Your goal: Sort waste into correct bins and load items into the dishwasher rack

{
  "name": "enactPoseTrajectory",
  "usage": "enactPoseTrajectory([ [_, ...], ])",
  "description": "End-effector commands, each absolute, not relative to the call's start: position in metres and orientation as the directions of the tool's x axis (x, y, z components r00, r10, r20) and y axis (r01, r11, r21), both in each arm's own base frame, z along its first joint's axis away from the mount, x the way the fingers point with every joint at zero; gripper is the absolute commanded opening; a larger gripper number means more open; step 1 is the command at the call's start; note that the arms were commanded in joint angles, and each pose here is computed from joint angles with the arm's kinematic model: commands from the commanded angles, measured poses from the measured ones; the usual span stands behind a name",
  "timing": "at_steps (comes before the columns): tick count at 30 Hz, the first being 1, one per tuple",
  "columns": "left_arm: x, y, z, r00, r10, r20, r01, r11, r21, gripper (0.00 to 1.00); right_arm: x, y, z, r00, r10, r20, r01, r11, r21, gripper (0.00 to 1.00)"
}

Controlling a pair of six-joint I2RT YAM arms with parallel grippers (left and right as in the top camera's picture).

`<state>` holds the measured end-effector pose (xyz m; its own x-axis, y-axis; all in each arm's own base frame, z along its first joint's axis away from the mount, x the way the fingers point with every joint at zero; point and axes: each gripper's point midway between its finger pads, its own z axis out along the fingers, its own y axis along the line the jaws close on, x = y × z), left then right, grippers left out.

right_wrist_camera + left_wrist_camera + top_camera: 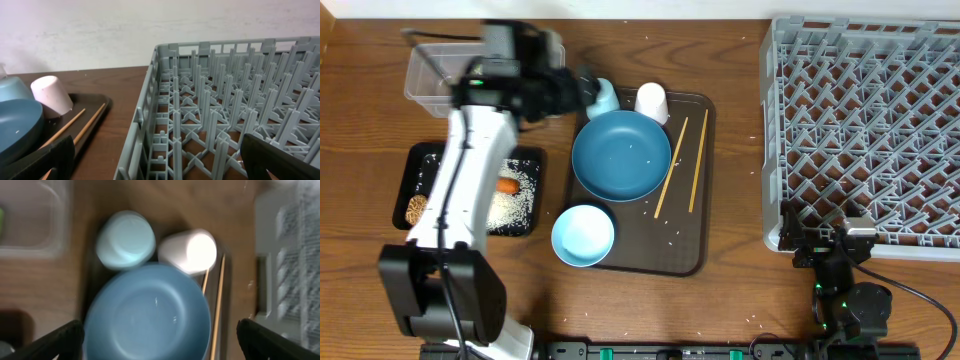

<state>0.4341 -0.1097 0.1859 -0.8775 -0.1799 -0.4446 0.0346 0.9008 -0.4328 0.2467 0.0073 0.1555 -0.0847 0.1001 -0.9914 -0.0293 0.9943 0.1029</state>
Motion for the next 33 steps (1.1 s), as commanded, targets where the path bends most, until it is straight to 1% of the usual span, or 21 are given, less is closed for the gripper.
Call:
enactPoseTrajectory([
  [1,0.423,-0.126,0.176,-0.88,-0.066,-0.47,0.081,0.955,-0.285,0.98,0.247,0.003,0.154,-0.088,0.092,-0.992,-0.013,0.996,0.094,0.99],
  [5,0.401,-0.166,0.164,-0.899,0.032,-0.437,0.167,0.947,-0.274,0.98,0.247,0.003,0.154,-0.088,0.092,-0.992,-0.013,0.996,0.094,0.99],
  [10,0.382,-0.195,0.159,-0.901,0.11,-0.419,0.236,0.935,-0.264,0.98,0.247,0.003,0.154,-0.088,0.092,-0.992,-0.013,0.996,0.094,0.99],
  [16,0.369,-0.207,0.147,-0.904,0.165,-0.395,0.275,0.93,-0.242,0.98,0.247,0.003,0.154,-0.088,0.092,-0.992,-0.013,0.995,0.094,0.99],
  [24,0.349,-0.213,0.114,-0.928,0.21,-0.308,0.286,0.931,-0.226,0.98,0.247,0.003,0.154,-0.088,0.092,-0.992,-0.013,0.996,0.094,0.99],
  [25,0.347,-0.214,0.114,-0.928,0.216,-0.304,0.29,0.93,-0.225,0.86,0.247,0.003,0.154,-0.088,0.092,-0.992,-0.013,0.996,0.094,0.99],
  [26,0.346,-0.216,0.114,-0.924,0.227,-0.306,0.301,0.927,-0.224,0.79,0.247,0.003,0.154,-0.088,0.092,-0.992,-0.013,0.996,0.094,0.99],
  [27,0.345,-0.218,0.115,-0.92,0.236,-0.312,0.313,0.923,-0.223,0.76,0.247,0.003,0.154,-0.088,0.092,-0.992,-0.013,0.996,0.094,0.99],
  [31,0.335,-0.236,0.117,-0.886,0.324,-0.331,0.404,0.891,-0.209,0.76,0.247,0.003,0.154,-0.088,0.092,-0.992,-0.013,0.996,0.094,0.99],
  [33,0.322,-0.256,0.118,-0.854,0.391,-0.344,0.474,0.857,-0.202,0.77,0.247,0.003,0.154,-0.088,0.092,-0.992,-0.013,0.996,0.094,0.99],
])
